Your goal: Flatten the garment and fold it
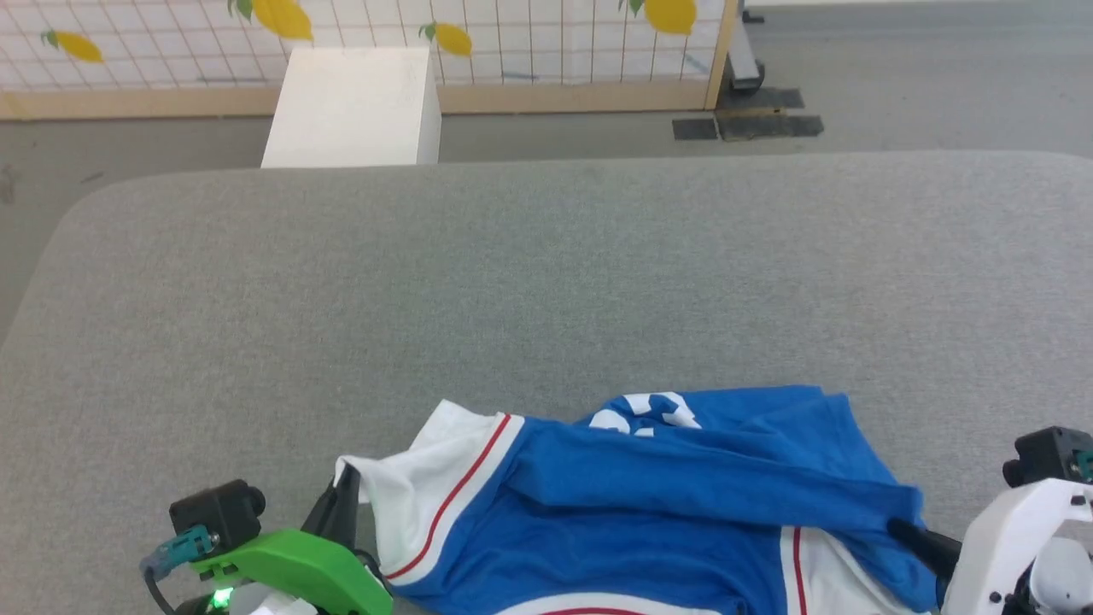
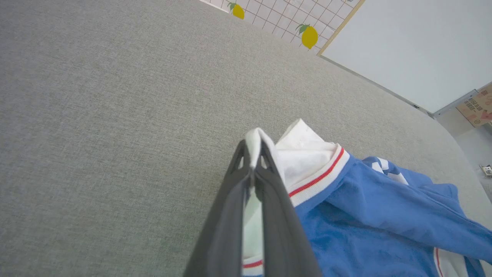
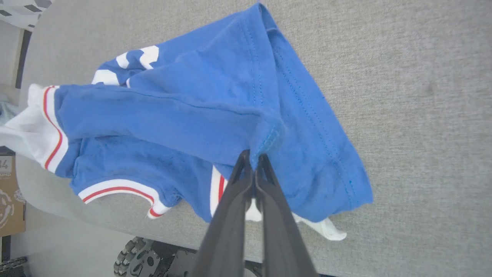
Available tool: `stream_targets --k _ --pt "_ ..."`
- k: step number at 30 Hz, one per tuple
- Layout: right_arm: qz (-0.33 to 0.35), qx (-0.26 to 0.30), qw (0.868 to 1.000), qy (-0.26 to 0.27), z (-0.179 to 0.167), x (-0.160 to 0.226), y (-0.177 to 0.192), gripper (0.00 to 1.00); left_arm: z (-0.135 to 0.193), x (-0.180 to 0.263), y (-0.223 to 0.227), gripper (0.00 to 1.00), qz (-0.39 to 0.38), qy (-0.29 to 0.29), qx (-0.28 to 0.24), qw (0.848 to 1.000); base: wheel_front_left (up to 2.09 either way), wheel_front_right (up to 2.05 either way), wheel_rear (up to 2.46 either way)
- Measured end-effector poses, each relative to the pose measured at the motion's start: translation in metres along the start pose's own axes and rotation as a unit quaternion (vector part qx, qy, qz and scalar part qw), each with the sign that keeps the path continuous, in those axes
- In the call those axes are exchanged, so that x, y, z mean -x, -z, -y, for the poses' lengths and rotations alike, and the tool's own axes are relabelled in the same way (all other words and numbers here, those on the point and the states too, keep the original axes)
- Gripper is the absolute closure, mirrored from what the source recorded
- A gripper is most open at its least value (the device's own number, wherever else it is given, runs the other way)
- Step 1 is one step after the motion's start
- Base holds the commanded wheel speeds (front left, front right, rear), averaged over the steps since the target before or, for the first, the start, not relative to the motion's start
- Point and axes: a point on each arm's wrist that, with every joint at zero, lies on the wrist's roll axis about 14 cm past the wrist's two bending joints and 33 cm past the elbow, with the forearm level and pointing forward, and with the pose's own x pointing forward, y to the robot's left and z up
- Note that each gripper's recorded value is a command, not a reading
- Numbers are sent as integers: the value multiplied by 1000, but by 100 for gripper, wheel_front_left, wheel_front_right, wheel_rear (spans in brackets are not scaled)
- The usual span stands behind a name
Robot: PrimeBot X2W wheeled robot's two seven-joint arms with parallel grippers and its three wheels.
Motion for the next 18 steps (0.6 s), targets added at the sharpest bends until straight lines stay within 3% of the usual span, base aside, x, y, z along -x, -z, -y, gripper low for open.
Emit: stream_targets --k 8,12,18 --pt "63 9 997 -39 -18 18 -36 100 13 -3 -22 100 28 35 -3 999 0 0 0" --pt "108 56 991 -54 -32 32 -85 100 34 -15 -73 100 83 76 -47 993 0 0 0" --pt "167 117 978 -53 -46 62 -153 100 73 -22 -164 100 172 132 -120 969 0 0 0"
